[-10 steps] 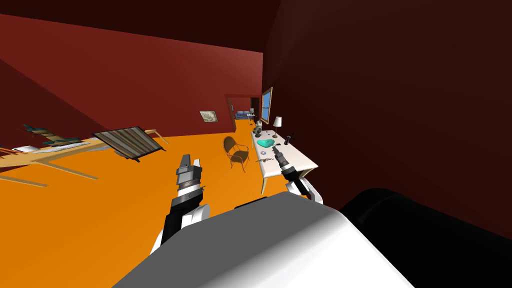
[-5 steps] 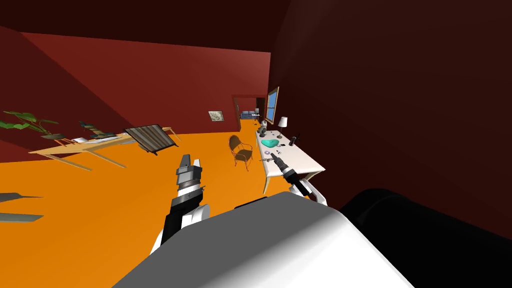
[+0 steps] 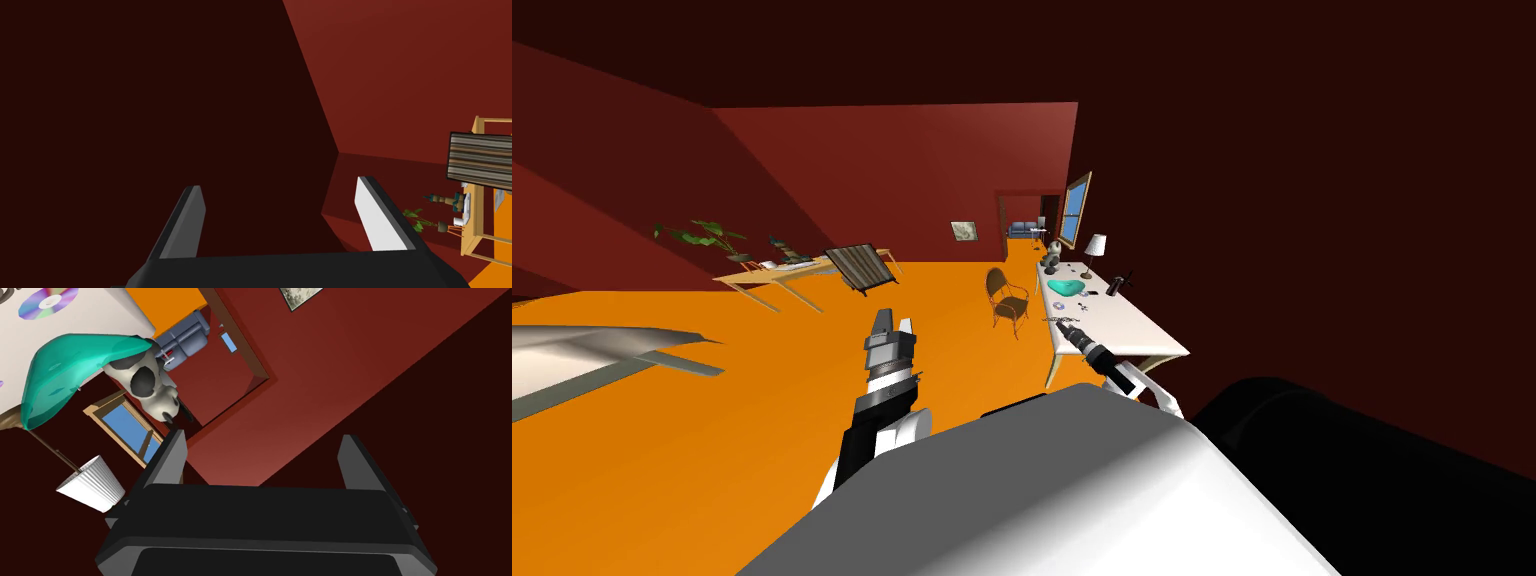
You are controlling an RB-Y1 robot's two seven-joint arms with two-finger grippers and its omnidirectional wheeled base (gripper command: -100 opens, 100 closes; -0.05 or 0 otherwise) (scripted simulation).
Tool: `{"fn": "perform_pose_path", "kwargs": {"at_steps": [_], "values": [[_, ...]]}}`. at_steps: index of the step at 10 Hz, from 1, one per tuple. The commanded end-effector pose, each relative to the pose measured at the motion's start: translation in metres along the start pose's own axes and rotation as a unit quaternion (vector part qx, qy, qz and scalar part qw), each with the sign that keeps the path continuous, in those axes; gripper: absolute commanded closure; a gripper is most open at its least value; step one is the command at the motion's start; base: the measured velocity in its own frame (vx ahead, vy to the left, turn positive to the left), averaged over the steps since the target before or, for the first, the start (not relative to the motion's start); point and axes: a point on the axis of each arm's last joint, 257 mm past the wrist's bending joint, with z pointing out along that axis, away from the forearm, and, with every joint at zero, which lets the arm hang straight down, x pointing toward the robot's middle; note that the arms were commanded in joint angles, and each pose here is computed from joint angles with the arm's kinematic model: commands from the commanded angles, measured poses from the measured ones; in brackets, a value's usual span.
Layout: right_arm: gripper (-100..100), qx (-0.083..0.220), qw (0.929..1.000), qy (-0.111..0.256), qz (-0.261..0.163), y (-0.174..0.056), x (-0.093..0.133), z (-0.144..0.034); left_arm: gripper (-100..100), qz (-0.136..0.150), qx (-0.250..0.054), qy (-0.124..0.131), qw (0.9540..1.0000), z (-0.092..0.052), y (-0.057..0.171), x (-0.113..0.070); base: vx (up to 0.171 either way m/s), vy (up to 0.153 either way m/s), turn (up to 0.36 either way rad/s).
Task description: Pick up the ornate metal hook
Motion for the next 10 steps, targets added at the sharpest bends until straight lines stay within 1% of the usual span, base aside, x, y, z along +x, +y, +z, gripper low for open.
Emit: {"fn": "perform_pose_path", "kwargs": {"at_steps": [1, 2, 3, 4, 5, 6, 7, 8, 9, 10], "values": [[-100, 0.013, 0.9993, 0.022, -0.029, -0.012, 0.009, -0.006, 0, 0.000, 0.000, 0.000, 1.0000, 0.000, 0.000, 0.000, -0.018, 0.030, 0.072], [-100, 0.035, 0.9967, 0.047, -0.057, -0.033, 0.023, -0.014, 0, 0.000, 0.000, 0.000, 1.0000, 0.000, 0.000, 0.000, -0.012, 0.031, 0.171], [-100, 0.034, 0.9963, 0.049, -0.061, -0.033, 0.022, -0.014, 0, 0.000, 0.000, 0.000, 1.0000, 0.000, 0.000, 0.000, -0.007, 0.019, 0.092], [-100, 0.053, 0.9913, 0.077, -0.092, -0.055, 0.034, -0.024, 0, 0.000, 0.000, 0.000, 1.0000, 0.000, 0.000, 0.000, -0.003, 0.025, 0.231], [-100, 0.053, 0.9913, 0.077, -0.092, -0.055, 0.034, -0.024, 0, 0.000, 0.000, 0.000, 1.0000, 0.000, 0.000, 0.000, 0.000, 0.016, 0.109], [-100, 0.071, 0.9844, 0.104, -0.123, -0.076, 0.045, -0.035, 0, 0.000, 0.000, 0.000, 1.0000, 0.000, 0.000, 0.000, 0.003, 0.024, 0.168], [-100, 0.088, 0.9764, 0.129, -0.149, -0.097, 0.056, -0.047, 0, 0.000, 0.000, 0.000, 1.0000, 0.000, 0.000, 0.000, 0.020, 0.036, 0.338], [-100, 0.103, 0.9667, 0.155, -0.175, -0.117, 0.066, -0.060, 0, 0.000, 0.000, 0.000, 1.0000, 0.000, 0.000, 0.000, 0.039, 0.031, 0.291], [-100, 0.102, 0.9652, 0.158, -0.181, -0.118, 0.064, -0.061, 0, 0.000, 0.000, 0.000, 1.0000, 0.000, 0.000, 0.000, 0.028, 0.015, 0.092], [-100, 0.115, 0.9535, 0.186, -0.208, -0.138, 0.073, -0.076, 0, 0.000, 0.000, 0.000, 1.0000, 0.000, 0.000, 0.000, 0.027, 0.016, 0.219]]}}
